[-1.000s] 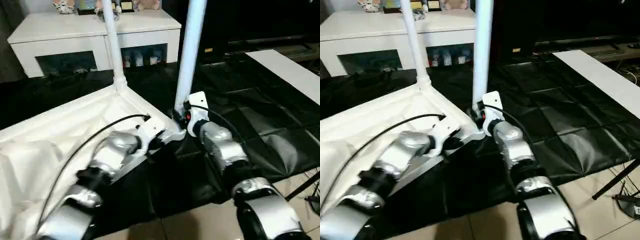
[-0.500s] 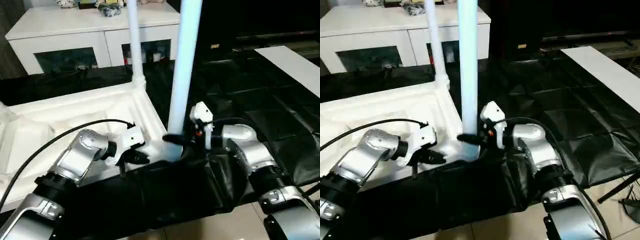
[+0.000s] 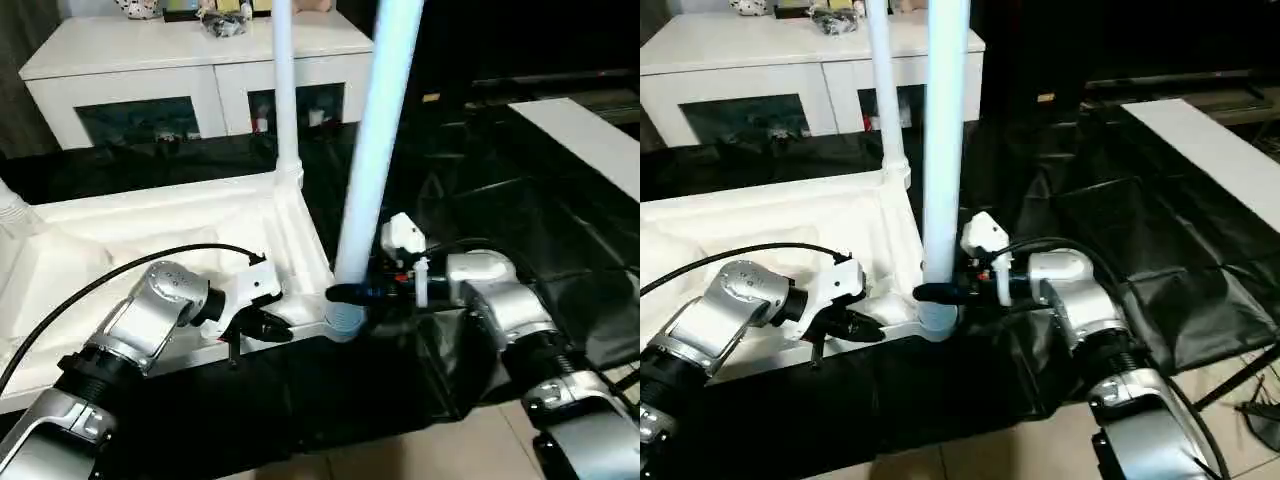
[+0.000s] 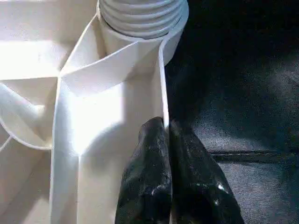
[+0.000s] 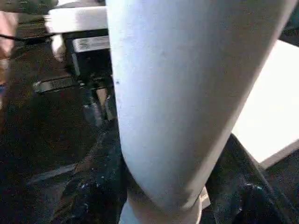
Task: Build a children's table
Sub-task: Insert table leg to table base
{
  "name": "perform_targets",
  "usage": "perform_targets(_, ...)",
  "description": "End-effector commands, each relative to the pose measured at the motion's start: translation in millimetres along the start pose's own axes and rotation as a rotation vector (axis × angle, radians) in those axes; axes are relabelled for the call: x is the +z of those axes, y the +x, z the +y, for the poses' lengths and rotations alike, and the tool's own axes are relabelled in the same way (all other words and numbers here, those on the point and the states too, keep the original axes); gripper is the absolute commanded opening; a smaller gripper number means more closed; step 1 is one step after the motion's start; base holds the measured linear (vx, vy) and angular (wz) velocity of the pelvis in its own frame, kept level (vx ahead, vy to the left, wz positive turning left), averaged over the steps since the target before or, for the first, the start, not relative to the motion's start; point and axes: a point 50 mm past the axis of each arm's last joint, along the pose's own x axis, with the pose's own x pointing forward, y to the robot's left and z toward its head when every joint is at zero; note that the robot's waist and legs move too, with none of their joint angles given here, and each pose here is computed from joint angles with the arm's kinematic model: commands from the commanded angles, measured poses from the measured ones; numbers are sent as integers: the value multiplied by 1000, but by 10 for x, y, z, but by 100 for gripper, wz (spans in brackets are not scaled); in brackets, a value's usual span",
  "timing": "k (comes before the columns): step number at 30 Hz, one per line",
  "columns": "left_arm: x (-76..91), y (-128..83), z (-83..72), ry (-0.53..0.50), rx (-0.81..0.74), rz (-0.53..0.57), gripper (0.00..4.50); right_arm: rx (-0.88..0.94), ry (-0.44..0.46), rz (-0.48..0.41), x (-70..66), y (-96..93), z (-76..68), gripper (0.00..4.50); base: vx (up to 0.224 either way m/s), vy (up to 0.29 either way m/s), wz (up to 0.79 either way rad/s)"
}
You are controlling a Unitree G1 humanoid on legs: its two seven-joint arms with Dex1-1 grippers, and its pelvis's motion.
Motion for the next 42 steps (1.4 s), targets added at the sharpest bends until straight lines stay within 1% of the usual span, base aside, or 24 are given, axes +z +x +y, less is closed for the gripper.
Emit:
perform_targets(1,53,51,-95,45,-114,4,0,-274,214,375,-834,-312,1,184,0,0,0)
perform_targets(5,59,150,-42,16,-20,13,0,-496,244,368,-849,-237,-90,184,-14,0,-2)
perform_targets(7,96,256,21,-45,87,-7,0,-630,299,348,-847,-190,-141,184,-65,11,-10)
perform_targets(9,96,256,21,-45,87,-7,0,-630,299,348,-847,-190,-141,184,-58,19,-8)
perform_targets(10,172,406,79,-142,202,-27,0,-784,411,288,-826,-119,-192,184,-50,20,-7)
perform_targets(11,197,446,90,-158,228,-27,0,-830,443,269,-816,-96,-206,184,0,0,0)
perform_targets(13,327,597,120,-203,312,-41,0,-996,552,210,-785,-4,-239,184,-52,19,1)
perform_targets(15,327,597,120,-203,312,-41,0,-996,552,210,-785,-4,-239,184,0,0,0)
perform_targets(17,405,662,124,-223,340,-62,0,-1064,608,190,-779,39,-241,184,0,0,0)
perform_targets(18,537,759,108,-248,365,-97,0,-1137,670,178,-759,122,-233,184,0,0,0)
perform_targets(19,537,759,108,-248,365,-97,0,-1137,670,178,-759,122,-233,184,0,0,0)
perform_targets(20,602,807,91,-257,373,-112,0,-1165,703,171,-744,177,-222,184,0,0,0)
perform_targets(23,654,863,55,-260,375,-110,0,-1182,689,187,-689,273,-213,184,0,0,0)
perform_targets(26,619,857,52,-254,374,-94,0,-1192,651,195,-655,286,-229,184,0,0,0)
perform_targets(27,566,824,79,-242,391,-84,0,-1190,621,177,-599,299,-256,184,0,0,0)
perform_targets(28,561,818,84,-236,394,-84,0,-1189,622,167,-587,303,-261,184,0,0,0)
perform_targets(29,530,781,109,-201,413,-84,0,-1180,626,104,-508,324,-290,184,0,0,0)
perform_targets(32,518,737,114,-150,407,-112,0,-1146,583,-6,-350,344,-343,184,0,0,0)
perform_targets(33,475,651,73,-5,338,-157,0,-1078,507,-195,-61,325,-418,184,0,0,0)
perform_targets(35,433,610,45,70,295,-160,0,-1038,487,-279,62,289,-442,184,0,0,0)
perform_targets(36,365,554,23,155,249,-148,0,-971,465,-393,223,207,-468,184,0,0,0)
perform_targets(37,361,550,22,161,246,-147,0,-966,464,-400,234,200,-469,184,0,0,0)
perform_targets(39,296,481,30,208,215,-143,0,-887,443,-512,387,64,-487,184,32,-17,1)
perform_targets(42,282,442,33,223,192,-154,0,-852,416,-551,441,-27,-489,184,0,0,0)
